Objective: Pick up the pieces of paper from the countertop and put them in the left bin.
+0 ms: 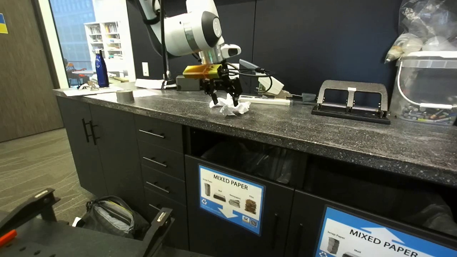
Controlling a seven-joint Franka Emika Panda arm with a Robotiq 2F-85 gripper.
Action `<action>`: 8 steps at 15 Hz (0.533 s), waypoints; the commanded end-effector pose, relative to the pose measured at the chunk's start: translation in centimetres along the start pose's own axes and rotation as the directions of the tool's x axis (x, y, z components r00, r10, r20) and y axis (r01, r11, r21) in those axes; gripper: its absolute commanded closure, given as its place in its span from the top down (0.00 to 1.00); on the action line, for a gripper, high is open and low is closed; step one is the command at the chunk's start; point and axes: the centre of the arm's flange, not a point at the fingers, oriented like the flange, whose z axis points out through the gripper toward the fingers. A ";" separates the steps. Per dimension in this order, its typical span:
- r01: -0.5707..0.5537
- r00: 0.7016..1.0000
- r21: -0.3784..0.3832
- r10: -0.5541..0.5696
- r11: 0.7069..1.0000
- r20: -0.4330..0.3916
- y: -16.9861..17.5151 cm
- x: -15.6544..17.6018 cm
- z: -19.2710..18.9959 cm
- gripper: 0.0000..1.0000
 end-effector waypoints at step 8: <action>0.060 0.995 -0.090 -0.067 0.994 -0.074 -0.9 4.4 3.8 0.58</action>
